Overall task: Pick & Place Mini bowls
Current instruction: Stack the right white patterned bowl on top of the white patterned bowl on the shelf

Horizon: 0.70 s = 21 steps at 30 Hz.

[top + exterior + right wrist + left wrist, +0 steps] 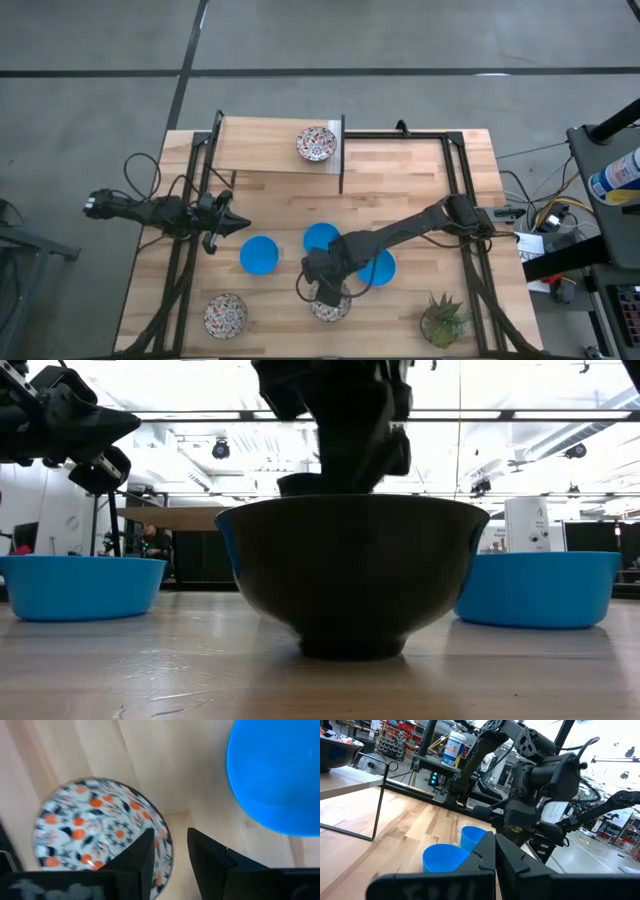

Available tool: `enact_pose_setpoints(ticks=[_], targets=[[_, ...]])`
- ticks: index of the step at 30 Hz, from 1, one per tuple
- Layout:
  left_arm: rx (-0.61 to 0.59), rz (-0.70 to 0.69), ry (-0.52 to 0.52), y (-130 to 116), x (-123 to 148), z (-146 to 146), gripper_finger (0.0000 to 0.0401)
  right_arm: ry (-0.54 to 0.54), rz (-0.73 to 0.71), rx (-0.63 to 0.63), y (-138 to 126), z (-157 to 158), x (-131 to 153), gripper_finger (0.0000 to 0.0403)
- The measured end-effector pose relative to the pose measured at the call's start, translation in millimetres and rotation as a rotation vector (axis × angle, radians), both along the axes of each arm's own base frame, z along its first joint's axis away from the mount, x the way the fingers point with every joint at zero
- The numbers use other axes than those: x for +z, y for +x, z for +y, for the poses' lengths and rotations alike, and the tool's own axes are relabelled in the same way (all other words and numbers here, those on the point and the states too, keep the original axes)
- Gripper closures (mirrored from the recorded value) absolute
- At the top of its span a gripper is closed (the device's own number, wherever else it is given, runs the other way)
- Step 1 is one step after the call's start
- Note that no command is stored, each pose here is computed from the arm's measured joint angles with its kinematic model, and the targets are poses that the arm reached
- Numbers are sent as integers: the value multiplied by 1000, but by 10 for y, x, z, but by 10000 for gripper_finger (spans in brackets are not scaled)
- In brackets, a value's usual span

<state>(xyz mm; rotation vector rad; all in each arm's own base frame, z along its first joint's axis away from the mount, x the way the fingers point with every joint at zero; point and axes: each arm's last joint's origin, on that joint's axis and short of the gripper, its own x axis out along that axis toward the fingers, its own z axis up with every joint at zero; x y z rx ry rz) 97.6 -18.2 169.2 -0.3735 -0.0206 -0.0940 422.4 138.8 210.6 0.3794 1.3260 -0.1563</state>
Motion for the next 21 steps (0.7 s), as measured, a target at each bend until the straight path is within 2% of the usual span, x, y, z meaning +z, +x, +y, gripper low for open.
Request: enact_pose_setpoints(ticks=[10, 21], targets=[[0, 0, 0, 0, 0, 0, 401, 17, 64, 0, -68, -12, -168, 299], [0, 0, 0, 0, 0, 0, 401, 81, 58, -2, -63, 16, -232, 314]])
